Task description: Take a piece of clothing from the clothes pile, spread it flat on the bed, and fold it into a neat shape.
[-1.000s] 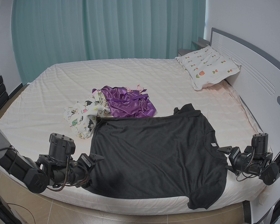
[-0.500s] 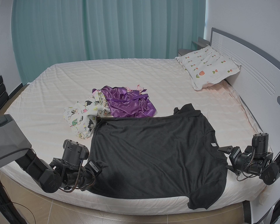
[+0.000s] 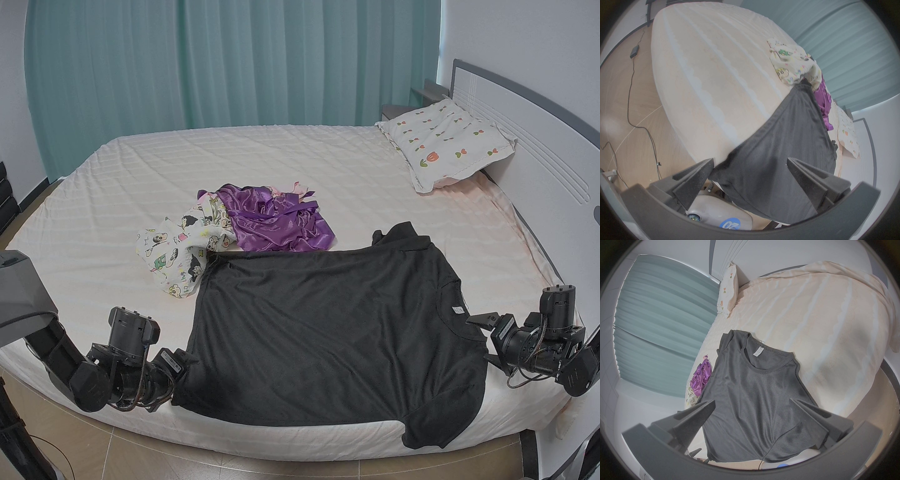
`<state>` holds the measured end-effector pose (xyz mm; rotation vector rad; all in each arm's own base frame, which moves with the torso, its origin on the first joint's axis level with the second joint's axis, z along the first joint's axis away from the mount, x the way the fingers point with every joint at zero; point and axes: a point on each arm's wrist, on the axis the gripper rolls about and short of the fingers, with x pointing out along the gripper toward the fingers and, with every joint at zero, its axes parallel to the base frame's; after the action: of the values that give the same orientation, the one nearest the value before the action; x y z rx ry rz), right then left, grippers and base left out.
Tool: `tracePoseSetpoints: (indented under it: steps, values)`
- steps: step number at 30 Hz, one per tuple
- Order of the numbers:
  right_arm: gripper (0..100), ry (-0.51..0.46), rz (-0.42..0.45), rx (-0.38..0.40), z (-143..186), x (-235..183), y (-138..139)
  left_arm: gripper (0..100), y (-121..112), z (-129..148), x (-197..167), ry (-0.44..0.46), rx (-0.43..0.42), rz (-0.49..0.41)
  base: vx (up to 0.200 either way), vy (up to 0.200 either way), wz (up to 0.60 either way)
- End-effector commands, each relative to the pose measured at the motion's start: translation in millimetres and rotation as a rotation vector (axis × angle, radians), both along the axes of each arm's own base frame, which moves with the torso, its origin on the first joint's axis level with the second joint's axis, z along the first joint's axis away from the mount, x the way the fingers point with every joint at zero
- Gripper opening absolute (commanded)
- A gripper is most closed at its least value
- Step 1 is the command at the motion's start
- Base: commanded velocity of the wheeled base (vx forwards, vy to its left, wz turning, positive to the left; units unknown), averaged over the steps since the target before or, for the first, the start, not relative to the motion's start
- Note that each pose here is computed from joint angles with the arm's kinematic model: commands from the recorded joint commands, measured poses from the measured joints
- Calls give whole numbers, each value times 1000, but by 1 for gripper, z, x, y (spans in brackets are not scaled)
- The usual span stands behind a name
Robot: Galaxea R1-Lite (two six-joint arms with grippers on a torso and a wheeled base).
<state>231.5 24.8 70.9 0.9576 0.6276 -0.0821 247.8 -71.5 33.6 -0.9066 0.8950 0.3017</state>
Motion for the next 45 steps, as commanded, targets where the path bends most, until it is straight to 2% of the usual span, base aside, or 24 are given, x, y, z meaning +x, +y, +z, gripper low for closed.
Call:
tracePoseSetpoints:
  steps: [1,6,10,13,20,22,28,33,42,44,45]
  values:
    - [100,1,1,0,0,0,0,100,15,-1,-5,-8,12,34,0,0,0]
    - [100,3,1,0,-1,0,0,100,24,-7,-17,0,11,17,0,0,0]
    - [100,7,2,-1,-1,-1,0,100,28,-15,-34,-33,21,-121,0,0,0]
    - [100,9,2,-1,-2,-1,0,100,29,-16,-39,-86,-5,-156,0,0,0]
    - [100,7,2,0,-1,-1,0,100,28,-44,-41,-29,7,-212,0,0,0]
    - [100,9,2,0,-2,-1,0,100,27,-49,-41,-16,10,-218,0,0,0]
    - [100,10,2,0,-2,0,0,100,27,-44,-41,-93,-19,-229,0,0,0]
    - [100,12,2,0,-2,-1,0,100,21,-40,-51,-114,-51,-273,0,0,0]
    - [100,24,2,-1,-5,0,0,100,21,-38,-49,-138,-60,-265,0,0,0]
    - [100,24,2,-1,-5,0,0,100,22,-37,-44,-170,-55,-256,0,0,0]
    - [100,24,2,-1,-5,0,0,0,23,-37,-41,-185,-52,-247,0,0,0]
